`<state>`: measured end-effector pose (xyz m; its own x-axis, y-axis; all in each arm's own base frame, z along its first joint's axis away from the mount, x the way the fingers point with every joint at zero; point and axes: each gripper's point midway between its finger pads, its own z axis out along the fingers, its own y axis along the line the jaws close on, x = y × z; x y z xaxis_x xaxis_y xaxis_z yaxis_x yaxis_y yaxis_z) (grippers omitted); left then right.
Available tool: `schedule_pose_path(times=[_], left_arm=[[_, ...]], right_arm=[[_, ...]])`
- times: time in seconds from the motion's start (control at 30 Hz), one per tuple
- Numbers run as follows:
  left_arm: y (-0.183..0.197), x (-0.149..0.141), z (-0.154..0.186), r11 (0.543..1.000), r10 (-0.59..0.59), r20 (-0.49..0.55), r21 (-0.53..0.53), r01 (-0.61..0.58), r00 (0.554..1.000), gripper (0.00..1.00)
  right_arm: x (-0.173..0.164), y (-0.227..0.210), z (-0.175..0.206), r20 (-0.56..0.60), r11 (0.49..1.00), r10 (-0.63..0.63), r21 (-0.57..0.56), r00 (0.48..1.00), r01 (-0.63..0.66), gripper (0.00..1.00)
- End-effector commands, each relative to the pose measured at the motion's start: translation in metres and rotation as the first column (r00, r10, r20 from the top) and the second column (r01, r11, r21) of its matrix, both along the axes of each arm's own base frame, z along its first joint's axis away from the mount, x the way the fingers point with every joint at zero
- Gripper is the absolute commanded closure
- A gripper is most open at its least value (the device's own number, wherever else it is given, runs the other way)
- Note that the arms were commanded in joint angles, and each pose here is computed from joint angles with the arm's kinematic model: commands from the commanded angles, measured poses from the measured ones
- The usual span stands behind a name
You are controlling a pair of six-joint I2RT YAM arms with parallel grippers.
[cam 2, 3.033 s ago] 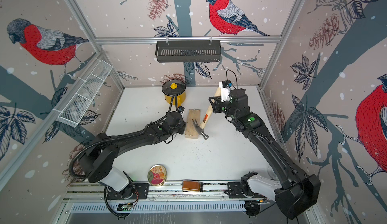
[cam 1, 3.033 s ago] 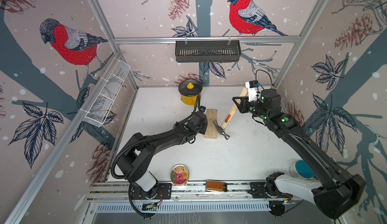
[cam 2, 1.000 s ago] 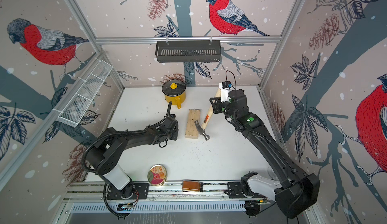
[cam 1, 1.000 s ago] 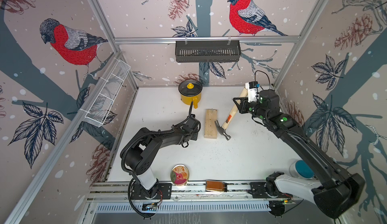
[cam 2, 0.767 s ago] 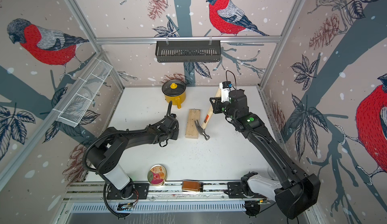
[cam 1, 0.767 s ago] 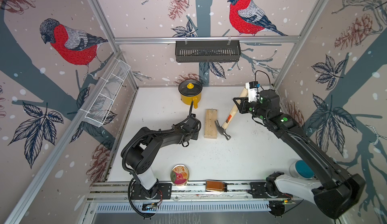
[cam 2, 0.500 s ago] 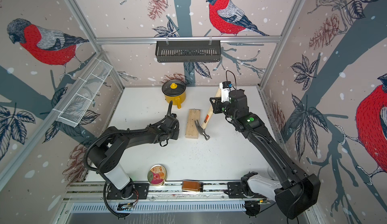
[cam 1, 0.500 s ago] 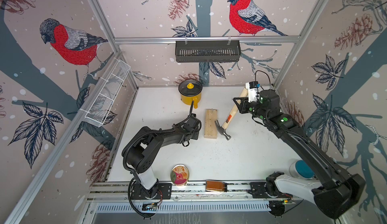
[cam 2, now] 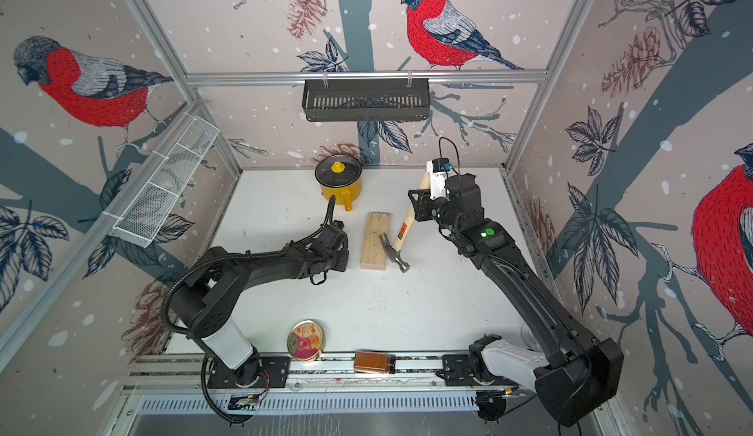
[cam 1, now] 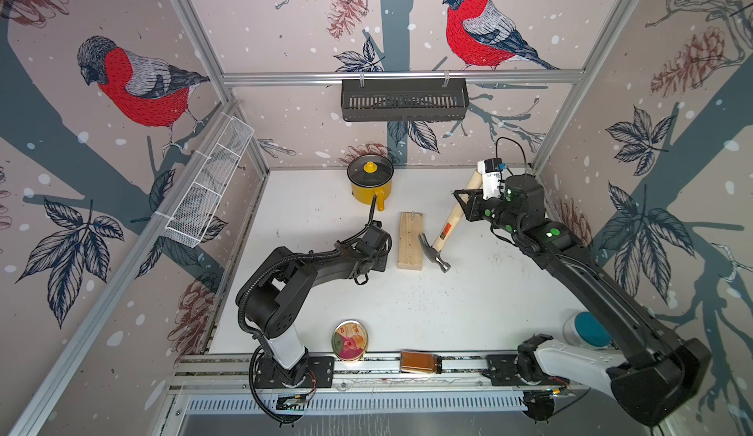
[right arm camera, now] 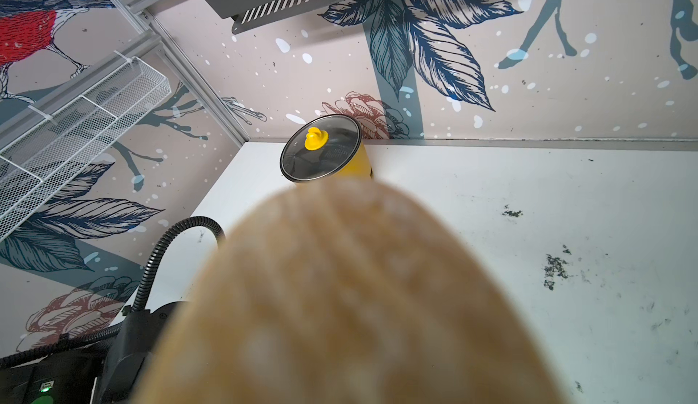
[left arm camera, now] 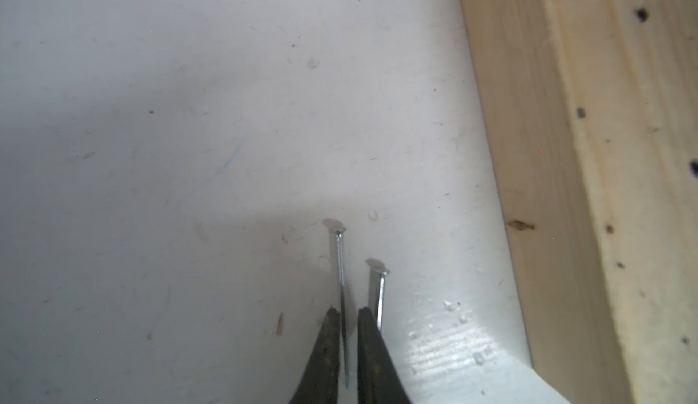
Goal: Use a claw hammer to pull out a nail
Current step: Place the nail at the center of the board.
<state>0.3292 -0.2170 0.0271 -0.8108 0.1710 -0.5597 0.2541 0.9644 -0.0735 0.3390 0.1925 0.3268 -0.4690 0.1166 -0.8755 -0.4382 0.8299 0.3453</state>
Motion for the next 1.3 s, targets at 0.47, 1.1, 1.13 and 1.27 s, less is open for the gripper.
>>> schedule_pose_path(times=[0.47,1.1,1.13,1.27], left_arm=[[-0.021,0.018,0.053,0.993,-0.003,0.089,-0.117,0.013,0.996,0.77],[-0.079,0.057,0.106,0.931,-0.037,0.157,-0.355,0.091,0.987,0.58],[-0.081,0.060,0.105,0.922,-0.035,0.147,-0.377,0.089,0.988,0.57],[-0.085,0.069,0.097,0.898,-0.030,0.110,-0.434,0.075,0.994,0.54]], right_arm=[[0.006,0.005,0.038,0.102,0.998,-0.006,0.067,0.995,0.000,1.00],[0.033,0.028,0.030,0.135,0.989,-0.082,-0.114,0.987,0.097,1.00],[0.034,0.029,0.028,0.134,0.987,-0.086,-0.125,0.987,0.103,1.00],[0.040,0.031,0.021,0.130,0.980,-0.101,-0.156,0.986,0.121,1.00]])
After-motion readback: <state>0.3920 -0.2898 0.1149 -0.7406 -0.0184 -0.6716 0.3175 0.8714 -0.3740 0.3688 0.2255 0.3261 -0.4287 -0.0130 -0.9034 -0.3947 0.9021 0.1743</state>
